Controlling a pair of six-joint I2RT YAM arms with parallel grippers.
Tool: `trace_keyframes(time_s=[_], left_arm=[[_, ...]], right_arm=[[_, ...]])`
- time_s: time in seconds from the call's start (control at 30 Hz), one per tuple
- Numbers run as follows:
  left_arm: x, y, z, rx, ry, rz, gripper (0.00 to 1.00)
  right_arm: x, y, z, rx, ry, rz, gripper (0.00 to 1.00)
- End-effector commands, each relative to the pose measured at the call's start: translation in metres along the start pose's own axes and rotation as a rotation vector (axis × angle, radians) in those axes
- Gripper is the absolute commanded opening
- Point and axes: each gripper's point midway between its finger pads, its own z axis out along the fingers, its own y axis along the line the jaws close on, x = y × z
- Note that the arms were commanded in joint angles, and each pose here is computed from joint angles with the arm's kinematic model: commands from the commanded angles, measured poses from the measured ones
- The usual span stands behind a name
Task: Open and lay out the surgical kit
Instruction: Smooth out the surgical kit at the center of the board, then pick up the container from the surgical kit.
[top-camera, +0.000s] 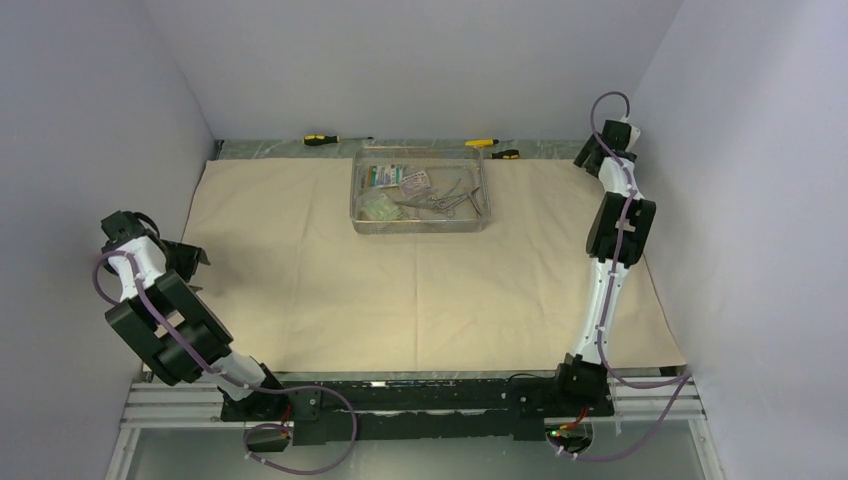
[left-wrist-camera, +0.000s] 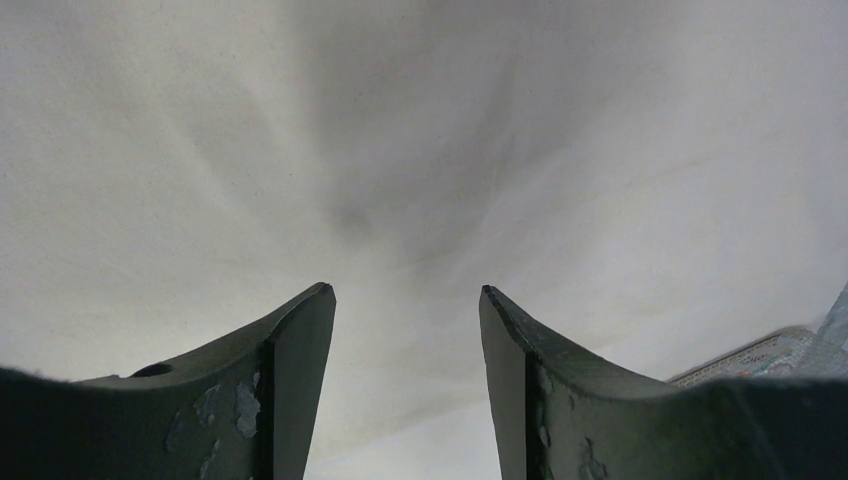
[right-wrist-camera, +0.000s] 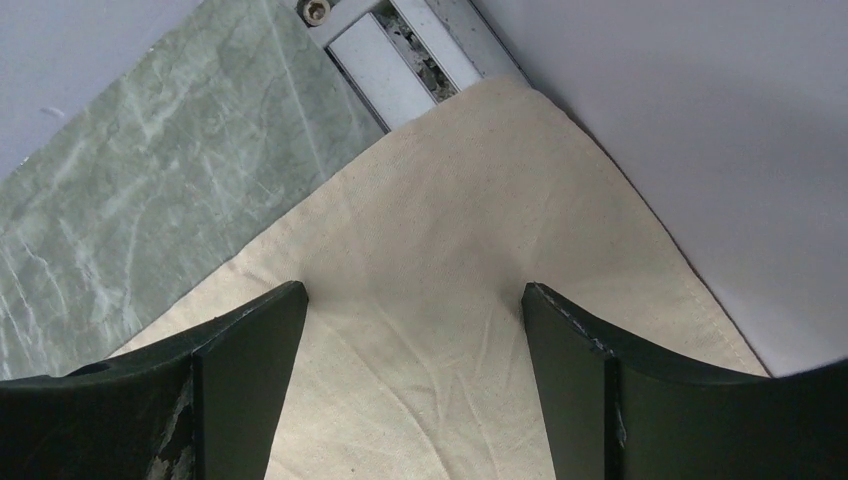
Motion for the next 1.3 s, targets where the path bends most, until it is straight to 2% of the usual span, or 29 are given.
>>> trace_keyframes(time_s=[0.0, 0.17, 0.27, 0.43, 0.63, 0.77, 0.93, 1.03, 1.27], left_arm=[[-0.022, -0.026, -0.013, 0.084, -0.067, 0.086, 0.62], [-0.018, -0.062, -0.034, 0.251, -0.083, 0.195, 0.64], [-0.010, -0.085, -0.048, 0.350, -0.080, 0.256, 0.70], [0.014, -0.123, -0.068, 0.447, -0.089, 0.400, 0.78], [0.063, -0.170, -0.077, 0.525, -0.067, 0.592, 0.80], [0.117, -0.205, -0.075, 0.609, 0.023, 0.707, 0.79], [0.185, -0.230, -0.062, 0.626, 0.140, 0.806, 0.77], [0.220, -0.234, -0.057, 0.611, 0.159, 0.879, 0.78], [0.268, -0.237, -0.041, 0.578, 0.217, 0.970, 0.78]], right_arm=[[-0.017, 0.010, -0.018, -0.038, -0.023, -0.035, 0.84], [-0.059, 0.050, -0.079, -0.163, -0.088, -0.064, 0.86], [-0.074, 0.072, -0.122, -0.216, -0.106, -0.080, 0.87], [-0.064, 0.110, -0.181, -0.302, -0.067, -0.114, 0.87], [-0.017, 0.168, -0.226, -0.442, 0.020, -0.170, 0.87], [0.033, 0.194, -0.245, -0.444, 0.125, -0.218, 0.84], [0.090, 0.179, -0.263, -0.328, 0.275, -0.226, 0.83], [0.122, 0.165, -0.277, -0.310, 0.354, -0.254, 0.82], [0.166, 0.147, -0.297, -0.302, 0.407, -0.324, 0.79]])
